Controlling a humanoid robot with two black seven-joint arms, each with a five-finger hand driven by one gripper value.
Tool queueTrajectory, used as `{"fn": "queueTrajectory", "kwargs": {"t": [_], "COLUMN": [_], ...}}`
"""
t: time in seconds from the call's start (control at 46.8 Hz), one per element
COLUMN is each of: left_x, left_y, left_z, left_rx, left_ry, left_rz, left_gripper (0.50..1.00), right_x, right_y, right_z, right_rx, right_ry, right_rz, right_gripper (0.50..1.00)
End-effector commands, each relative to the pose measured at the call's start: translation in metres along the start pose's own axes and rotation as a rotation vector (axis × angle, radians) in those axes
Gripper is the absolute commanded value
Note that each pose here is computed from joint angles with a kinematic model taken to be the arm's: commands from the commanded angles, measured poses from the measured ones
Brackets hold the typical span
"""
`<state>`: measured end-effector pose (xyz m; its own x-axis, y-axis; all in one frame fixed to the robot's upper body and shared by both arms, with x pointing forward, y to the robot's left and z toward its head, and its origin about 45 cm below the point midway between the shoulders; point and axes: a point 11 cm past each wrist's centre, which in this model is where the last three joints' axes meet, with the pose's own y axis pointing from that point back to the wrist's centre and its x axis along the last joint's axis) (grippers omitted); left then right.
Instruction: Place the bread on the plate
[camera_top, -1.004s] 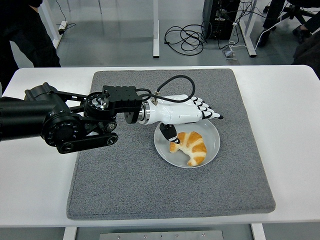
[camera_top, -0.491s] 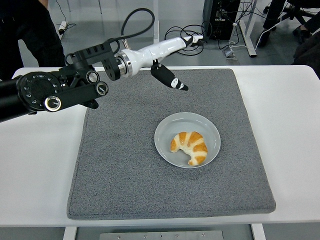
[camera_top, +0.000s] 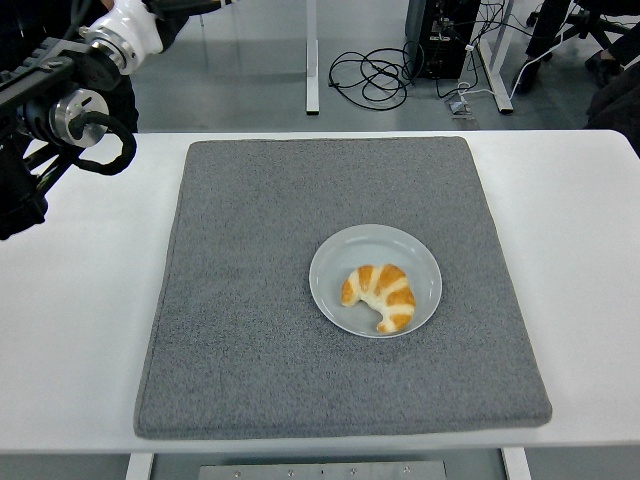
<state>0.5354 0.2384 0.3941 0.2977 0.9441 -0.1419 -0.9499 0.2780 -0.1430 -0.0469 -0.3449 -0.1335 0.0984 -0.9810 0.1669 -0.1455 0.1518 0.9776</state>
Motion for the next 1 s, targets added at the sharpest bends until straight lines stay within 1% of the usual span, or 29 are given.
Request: {"fn": "queueTrajectory", "kwargs": {"t": [0.0, 0.085, 0.192, 0.235, 0.342, 0.556, 0.62, 0.705, 0.855, 0.983], "left_x": [0.029, 0.044, 0.052, 0.05, 0.04, -0.003, -0.016, -0.027, -0.035, -0.034], "left_y": [0.006, 0.01, 0.011, 0.01, 0.007, -0.003, -0.005, -0.006, -0.007, -0.007], "left_z": [-0.007, -0.023, -0.04, -0.048, -0.062, -0.079, -0.083, -0.088, -0.093, -0.092], "left_rx": [-0.001, 0.036, 0.054, 0.063, 0.084, 0.14, 0.147, 0.154, 0.16, 0.159], "left_ry": [0.106, 0.191, 0.251, 0.275, 0.322, 0.382, 0.396, 0.408, 0.426, 0.426], "left_rz": [0.081, 0.118, 0.14, 0.14, 0.124, 0.039, 0.012, -0.009, -0.013, -0.012], "left_gripper": [0.974, 0.974, 0.974, 0.974, 0.974, 0.974, 0.975, 0.974, 0.975, 0.975], "right_x": [0.0, 0.0, 0.0, 0.0, 0.0, -0.002, -0.004, -0.002, -0.002, -0.002], "right_y": [0.0, 0.0, 0.0, 0.0, 0.0, 0.0, 0.0, 0.0, 0.0, 0.0], "right_z": [0.0, 0.0, 0.0, 0.0, 0.0, -0.001, -0.003, -0.003, -0.002, -0.001], "right_rx": [0.0, 0.0, 0.0, 0.0, 0.0, 0.002, 0.006, 0.005, 0.004, 0.002], "right_ry": [0.0, 0.0, 0.0, 0.0, 0.0, -0.003, -0.006, -0.005, -0.005, -0.005], "right_rz": [0.0, 0.0, 0.0, 0.0, 0.0, -0.007, -0.012, -0.008, -0.008, -0.007], "right_gripper": [1.0, 1.0, 1.0, 1.0, 1.0, 1.0, 1.0, 1.0, 1.0, 1.0]}}
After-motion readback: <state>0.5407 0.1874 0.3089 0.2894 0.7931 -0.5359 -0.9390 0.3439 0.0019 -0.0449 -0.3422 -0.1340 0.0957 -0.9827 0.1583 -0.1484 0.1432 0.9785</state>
